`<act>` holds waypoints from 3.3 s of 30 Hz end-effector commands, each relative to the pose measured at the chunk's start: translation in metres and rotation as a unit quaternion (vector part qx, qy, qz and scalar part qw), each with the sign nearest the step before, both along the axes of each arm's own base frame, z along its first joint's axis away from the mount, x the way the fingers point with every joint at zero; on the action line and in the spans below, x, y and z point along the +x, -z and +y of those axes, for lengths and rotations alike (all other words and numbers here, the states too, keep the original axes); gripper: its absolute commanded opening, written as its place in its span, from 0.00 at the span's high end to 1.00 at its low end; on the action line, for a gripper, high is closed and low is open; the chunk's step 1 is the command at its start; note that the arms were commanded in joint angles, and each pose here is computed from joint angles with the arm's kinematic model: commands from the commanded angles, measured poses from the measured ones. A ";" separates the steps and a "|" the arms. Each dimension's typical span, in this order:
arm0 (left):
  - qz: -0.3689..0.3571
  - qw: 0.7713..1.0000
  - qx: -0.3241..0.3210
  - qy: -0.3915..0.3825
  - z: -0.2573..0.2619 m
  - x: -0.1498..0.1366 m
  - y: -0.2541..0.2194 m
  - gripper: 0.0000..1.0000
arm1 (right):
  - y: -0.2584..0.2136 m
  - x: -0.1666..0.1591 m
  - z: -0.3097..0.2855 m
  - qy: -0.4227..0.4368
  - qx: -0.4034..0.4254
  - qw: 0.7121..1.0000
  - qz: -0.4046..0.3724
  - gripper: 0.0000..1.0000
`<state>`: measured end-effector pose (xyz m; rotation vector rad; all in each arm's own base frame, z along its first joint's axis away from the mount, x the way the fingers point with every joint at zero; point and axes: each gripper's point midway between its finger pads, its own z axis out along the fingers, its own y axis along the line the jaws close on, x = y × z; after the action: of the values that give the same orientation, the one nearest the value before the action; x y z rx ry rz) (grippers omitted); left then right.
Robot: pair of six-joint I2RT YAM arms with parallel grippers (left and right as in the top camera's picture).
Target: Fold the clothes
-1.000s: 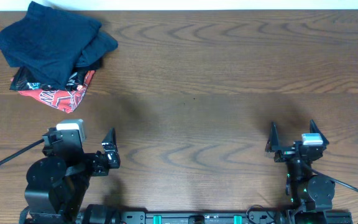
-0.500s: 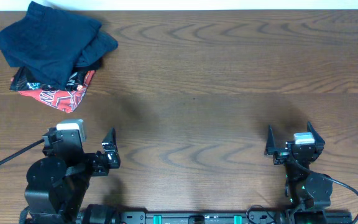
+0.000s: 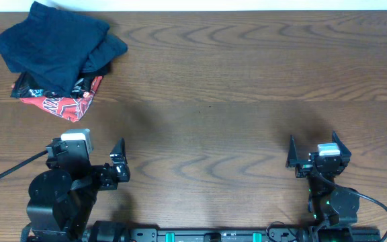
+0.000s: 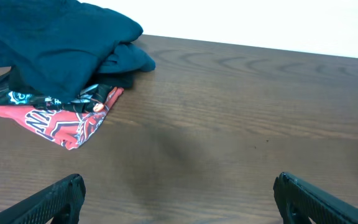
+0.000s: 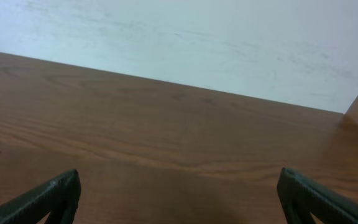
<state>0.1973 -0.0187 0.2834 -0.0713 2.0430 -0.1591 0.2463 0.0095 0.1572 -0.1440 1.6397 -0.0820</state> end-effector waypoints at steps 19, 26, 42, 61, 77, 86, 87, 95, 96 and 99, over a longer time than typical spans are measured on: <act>0.021 1.000 0.015 -0.008 0.005 -0.003 0.011 0.02 | 0.001 0.000 0.001 -0.003 -0.007 1.000 0.000 0.01; 0.058 0.996 0.035 -0.063 0.027 -0.008 0.057 0.02 | 0.001 0.000 0.001 -0.003 -0.007 1.000 0.000 0.01; -0.070 0.993 0.031 -0.095 0.037 0.021 0.138 0.02 | 0.001 0.000 0.001 -0.003 -0.007 1.000 0.000 0.01; -0.161 0.983 0.017 -0.084 0.032 0.046 0.145 0.02 | 0.001 0.000 0.001 -0.003 -0.007 1.000 0.000 0.01; -0.159 0.984 0.017 -0.083 0.031 0.046 0.146 0.02 | 0.001 0.000 0.001 -0.003 -0.007 1.000 0.000 0.01; -0.159 0.984 0.017 -0.083 0.031 0.046 0.146 0.02 | 0.001 0.000 0.001 -0.003 -0.007 1.000 0.000 0.01; -0.159 0.984 0.017 -0.083 0.031 0.046 0.146 0.02 | 0.001 0.000 0.001 -0.003 -0.007 1.000 0.000 0.01; -0.159 0.984 0.017 -0.083 0.031 0.046 0.146 0.02 | 0.001 0.000 0.001 -0.003 -0.007 1.000 0.000 0.01; -0.159 0.984 0.017 -0.083 0.031 0.046 0.146 0.02 | 0.001 0.000 0.001 -0.003 -0.007 1.000 0.000 0.01; -0.159 0.984 0.017 -0.083 0.031 0.046 0.146 0.02 | 0.001 0.000 0.001 -0.003 -0.007 1.000 0.000 0.01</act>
<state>0.2435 0.0119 0.1561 -0.1839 1.6644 -0.0396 0.2463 0.0095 0.1573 -0.1464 1.6391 -0.0837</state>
